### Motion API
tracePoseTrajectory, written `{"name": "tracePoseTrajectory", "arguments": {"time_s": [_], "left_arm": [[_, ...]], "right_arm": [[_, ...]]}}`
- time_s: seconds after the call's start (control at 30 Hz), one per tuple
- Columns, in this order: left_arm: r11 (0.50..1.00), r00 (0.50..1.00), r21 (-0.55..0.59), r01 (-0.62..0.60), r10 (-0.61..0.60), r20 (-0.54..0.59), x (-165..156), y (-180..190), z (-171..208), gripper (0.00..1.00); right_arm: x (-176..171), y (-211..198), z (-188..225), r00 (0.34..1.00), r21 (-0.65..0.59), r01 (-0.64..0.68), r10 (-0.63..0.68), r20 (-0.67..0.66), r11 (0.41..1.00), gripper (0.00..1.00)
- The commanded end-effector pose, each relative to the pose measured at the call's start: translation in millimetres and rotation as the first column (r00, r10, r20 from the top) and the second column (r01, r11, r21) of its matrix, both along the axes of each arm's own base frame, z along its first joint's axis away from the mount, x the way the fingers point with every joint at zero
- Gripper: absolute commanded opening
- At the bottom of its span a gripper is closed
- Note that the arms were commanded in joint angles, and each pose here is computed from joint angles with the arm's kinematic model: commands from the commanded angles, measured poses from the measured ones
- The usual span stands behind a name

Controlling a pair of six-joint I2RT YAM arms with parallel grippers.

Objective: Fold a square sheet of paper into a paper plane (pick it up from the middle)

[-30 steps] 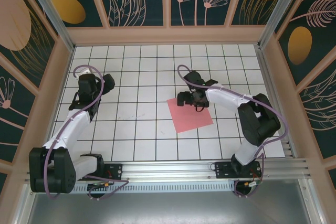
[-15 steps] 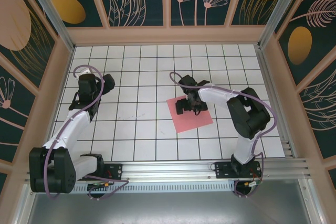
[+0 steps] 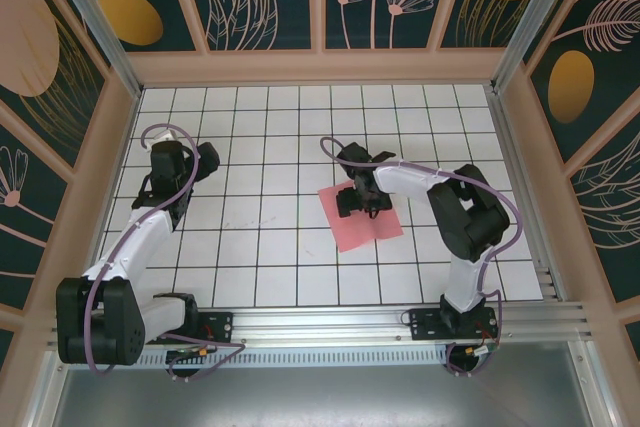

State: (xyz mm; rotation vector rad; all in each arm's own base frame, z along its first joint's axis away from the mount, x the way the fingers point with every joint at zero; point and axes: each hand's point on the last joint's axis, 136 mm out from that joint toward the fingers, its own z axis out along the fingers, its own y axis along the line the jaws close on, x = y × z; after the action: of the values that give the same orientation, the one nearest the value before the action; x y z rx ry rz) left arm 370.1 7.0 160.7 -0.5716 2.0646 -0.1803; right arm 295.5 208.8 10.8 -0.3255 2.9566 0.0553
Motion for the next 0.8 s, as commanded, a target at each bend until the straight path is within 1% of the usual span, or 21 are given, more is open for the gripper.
{"name": "tracePoseTrajectory", "arguments": {"time_s": [0.0,0.1,0.2,0.23,0.3,0.33,0.37,0.43,0.5,0.53,0.57,0.6,0.67,0.77], "left_arm": [[1.0,1.0,0.0,-0.004,0.004,0.007,4.0,2.3,7.6,0.99],[1.0,1.0,-0.014,0.009,-0.009,0.004,4.1,-0.8,6.6,0.98],[0.998,0.999,-0.052,0.039,-0.039,0.001,4.9,-9.0,4.4,0.99],[0.996,0.998,-0.073,0.056,-0.056,-0.002,4.9,-13.1,2.6,0.98],[0.987,0.995,-0.126,0.099,-0.101,-0.008,4.7,-24.6,-2.8,0.99],[0.979,0.991,-0.161,0.128,-0.131,-0.012,4.1,-32.0,-5.8,0.98],[0.968,0.987,-0.196,0.155,-0.161,-0.014,3.2,-39.8,-8.0,0.99],[0.929,0.971,-0.29,0.228,-0.24,-0.006,1.3,-60.0,-12.1,0.98],[0.875,0.948,-0.381,0.3,-0.318,0.014,-2.4,-80.5,-14.3,0.99],[0.851,0.94,-0.418,0.319,-0.339,0.026,-4.4,-87.5,-15.0,0.98],[0.836,0.936,-0.44,0.328,-0.35,0.033,-6.4,-91.8,-16.0,0.98],[0.823,0.932,-0.457,0.337,-0.36,0.039,-9.0,-96.1,-17.3,0.98],[0.816,0.929,-0.463,0.346,-0.369,0.043,-13.1,-101.5,-19.5,0.99],[0.811,0.926,-0.473,0.346,-0.375,0.035,-18.6,-108.8,-25.6,0.98]], "right_arm": [[-23.1,-18.7,-39.4,0.994,-0.09,0.016,-0.025,-0.106,0.996,0.82],[-11.4,-2.1,-18.0,0.998,0.005,0.024,-0.024,-0.054,1.0,0.74],[0.7,22.1,11.7,0.999,0.166,0.04,-0.039,-0.008,0.985,0.58],[4.4,31.5,22.8,0.999,0.232,0.042,-0.045,0.009,0.972,0.53],[9.4,49.9,44.9,0.998,0.375,0.043,-0.058,0.028,0.926,0.43],[11.1,60.8,58.0,0.998,0.46,0.038,-0.061,0.035,0.887,0.37],[11.2,69.2,69.6,0.998,0.531,0.032,-0.06,0.035,0.847,0.35],[13.8,84.1,95.9,0.997,0.676,0.021,-0.069,0.045,0.736,0.34],[13.2,95.0,117.4,0.997,0.777,0.002,-0.066,0.051,0.63,0.34],[12.6,97.9,123.0,0.997,0.811,0.0,-0.065,0.046,0.585,0.34],[10.7,100.5,125.4,0.998,0.831,-0.001,-0.056,0.039,0.556,0.34],[10.3,102.0,124.0,0.998,0.842,0.007,-0.056,0.027,0.54,0.34],[8.4,101.9,114.1,0.998,0.84,0.033,-0.059,-0.002,0.542,0.34],[12.3,92.5,89.3,0.995,0.787,0.068,-0.095,-0.012,0.613,0.35]]}}
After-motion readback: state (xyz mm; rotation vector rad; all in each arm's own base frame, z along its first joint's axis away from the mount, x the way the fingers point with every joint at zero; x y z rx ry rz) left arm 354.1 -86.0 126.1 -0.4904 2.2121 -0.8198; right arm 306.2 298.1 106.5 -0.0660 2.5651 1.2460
